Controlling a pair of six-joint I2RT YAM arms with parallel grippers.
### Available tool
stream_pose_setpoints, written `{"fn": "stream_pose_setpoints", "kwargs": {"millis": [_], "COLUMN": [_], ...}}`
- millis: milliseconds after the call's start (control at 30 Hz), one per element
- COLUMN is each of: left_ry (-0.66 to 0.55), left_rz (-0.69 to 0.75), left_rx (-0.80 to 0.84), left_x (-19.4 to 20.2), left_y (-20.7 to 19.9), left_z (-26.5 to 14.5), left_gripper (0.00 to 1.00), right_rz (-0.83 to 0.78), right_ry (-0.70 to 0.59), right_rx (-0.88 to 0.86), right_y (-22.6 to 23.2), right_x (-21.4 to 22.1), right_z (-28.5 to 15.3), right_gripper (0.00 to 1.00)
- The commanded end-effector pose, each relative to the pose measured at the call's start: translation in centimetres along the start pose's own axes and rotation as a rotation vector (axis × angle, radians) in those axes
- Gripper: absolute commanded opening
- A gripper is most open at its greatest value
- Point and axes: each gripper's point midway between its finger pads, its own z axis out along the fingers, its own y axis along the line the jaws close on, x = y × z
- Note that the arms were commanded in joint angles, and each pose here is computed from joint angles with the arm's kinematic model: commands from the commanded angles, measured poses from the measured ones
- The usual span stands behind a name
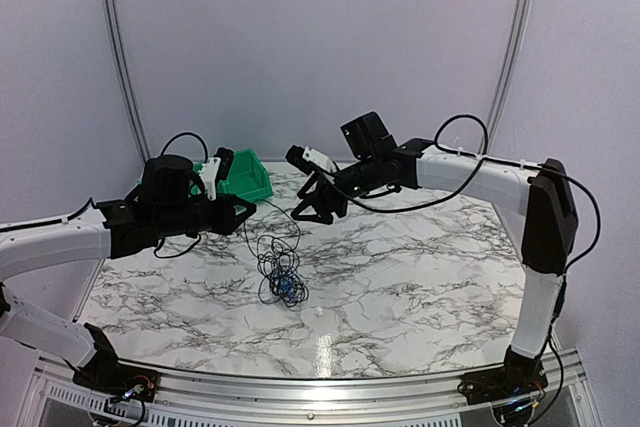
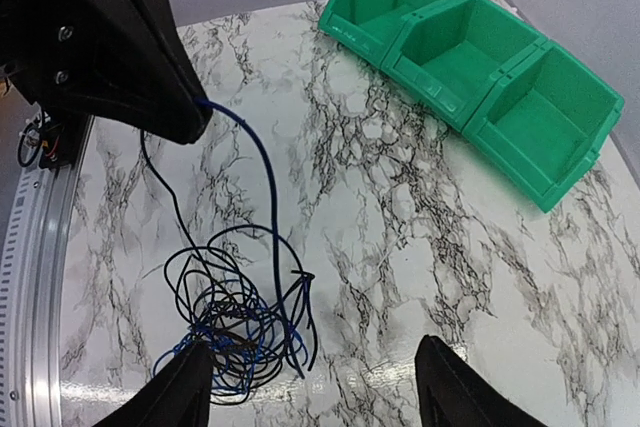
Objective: Untangle the cables
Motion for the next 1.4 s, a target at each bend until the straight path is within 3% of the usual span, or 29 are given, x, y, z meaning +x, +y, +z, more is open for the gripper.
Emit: {"fn": "stream_pose_setpoints", "kwargs": {"millis": [0,133,233,267,300,367,400,500,600,667,967,1367], "left_ry": [-0.069,-0.069,-0.064,-0.063,-0.066,-0.073,-0.075,-0.072,-0.087,-0.090,-0.026,0.110], "left_rz": [0.070,0.079,0.081,0.081,0.081,0.083,0.085,0.078,0.051,0.018,-0.066,-0.120], "left_rx": [0.107,0.138,0.141,0.142,0.141,0.133,0.126,0.074,0.057,0.059,0.033,-0.018], "left_x": [-2.8,-3.1,-3.0,-3.0,-3.0,-2.9,-2.7,-1.9,-1.3,-0.5,5.9,13.2], "left_y": [-3.2,-4.2,-4.3,-4.4,-4.4,-4.1,-3.9,-2.5,-1.7,-1.4,0.8,3.7], "left_z": [-0.8,-0.8,-0.6,-0.5,-0.5,-0.2,0.1,1.7,3.9,5.5,10.7,11.9], "left_gripper": [0.00,0.00,0.00,0.00,0.00,0.00,0.00,0.29,0.37,0.37,0.15,0.14], "right_rz": [-0.011,-0.001,0.017,0.019,0.012,-0.003,-0.010,-0.041,-0.040,-0.045,-0.127,-0.177], "right_ry": [-0.052,-0.055,-0.051,-0.051,-0.060,-0.078,-0.088,-0.144,-0.202,-0.224,-0.331,-0.503], "right_rx": [0.014,-0.050,-0.060,-0.067,-0.074,-0.086,-0.091,-0.128,-0.156,-0.181,-0.185,-0.032], "right_y": [-0.6,0.3,0.1,0.2,0.4,0.8,1.0,2.5,3.7,4.5,5.9,0.9], "right_x": [-2.1,-1.6,-1.7,-1.9,-2.3,-3.3,-3.8,-6.1,-8.2,-9.2,-14.5,-19.2], "right_z": [-0.4,0.6,1.1,1.1,0.9,0.3,-0.2,-2.4,-4.2,-5.1,-10.7,-20.8], "right_gripper": [0.71,0.73,0.60,0.52,0.38,0.01,0.00,0.00,0.00,0.00,0.00,0.00]}}
